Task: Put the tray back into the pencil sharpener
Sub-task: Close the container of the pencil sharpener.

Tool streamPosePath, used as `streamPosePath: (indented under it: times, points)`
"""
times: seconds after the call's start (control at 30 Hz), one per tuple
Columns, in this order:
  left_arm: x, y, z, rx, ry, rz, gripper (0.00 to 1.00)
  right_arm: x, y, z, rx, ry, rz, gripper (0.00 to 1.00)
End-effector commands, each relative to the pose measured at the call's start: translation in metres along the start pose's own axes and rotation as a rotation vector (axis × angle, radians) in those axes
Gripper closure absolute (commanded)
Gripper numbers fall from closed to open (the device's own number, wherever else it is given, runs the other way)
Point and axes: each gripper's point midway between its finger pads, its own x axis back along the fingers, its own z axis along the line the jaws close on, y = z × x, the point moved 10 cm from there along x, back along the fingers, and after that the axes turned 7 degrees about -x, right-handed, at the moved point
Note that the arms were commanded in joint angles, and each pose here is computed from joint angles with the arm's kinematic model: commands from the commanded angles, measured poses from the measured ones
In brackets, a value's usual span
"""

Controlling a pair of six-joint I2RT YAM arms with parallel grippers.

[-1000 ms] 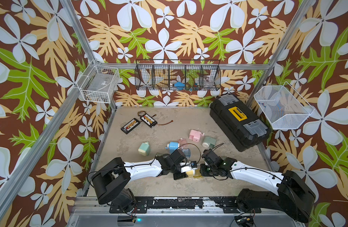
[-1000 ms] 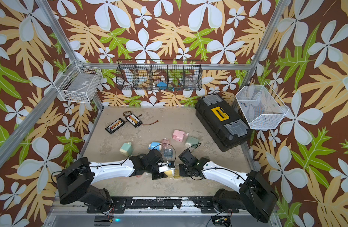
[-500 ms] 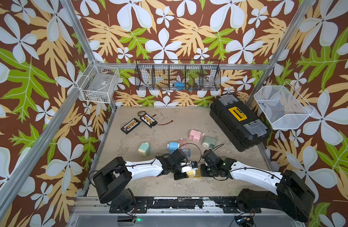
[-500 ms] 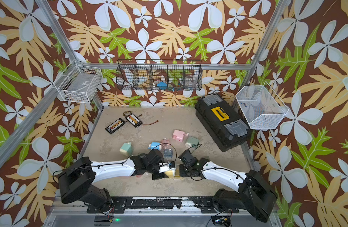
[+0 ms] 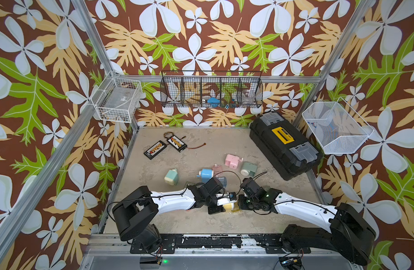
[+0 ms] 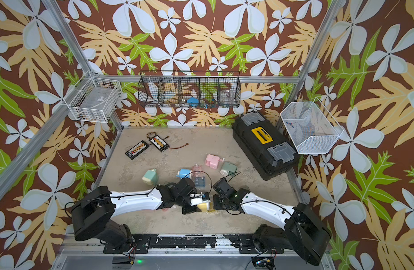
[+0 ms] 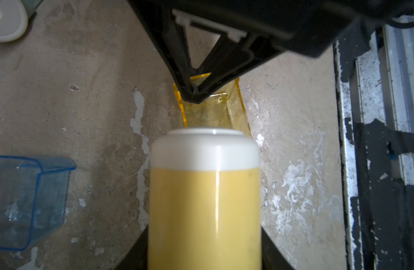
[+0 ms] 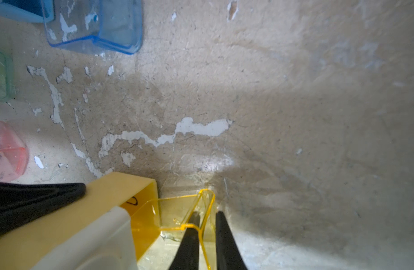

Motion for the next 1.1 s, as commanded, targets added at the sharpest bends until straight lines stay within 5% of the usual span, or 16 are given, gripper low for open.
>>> streamPosePath:
  times: [0.0,0.37,0.7,0.97,1.07]
  points:
    - [-0.001,-0.007,-0.005,0.007,-0.024,0.050,0.76,0.001,0.000,-0.001,-0.026,-0.012,-0.009,0.81]
    - [-0.001,-0.010,-0.006,0.003,-0.035,0.060,0.75,0.001,0.000,-0.005,-0.054,-0.039,-0.022,0.87]
    - [-0.004,-0.009,-0.005,0.004,-0.035,0.069,0.75,0.001,0.001,0.007,-0.033,0.082,-0.003,0.86]
    - [-0.006,-0.009,-0.003,0.003,-0.020,0.080,0.75,0.009,0.002,0.002,-0.067,0.169,-0.024,0.76]
    - [-0.004,-0.009,-0.002,0.001,-0.011,0.080,0.76,0.018,0.003,-0.007,-0.091,0.186,-0.058,0.65]
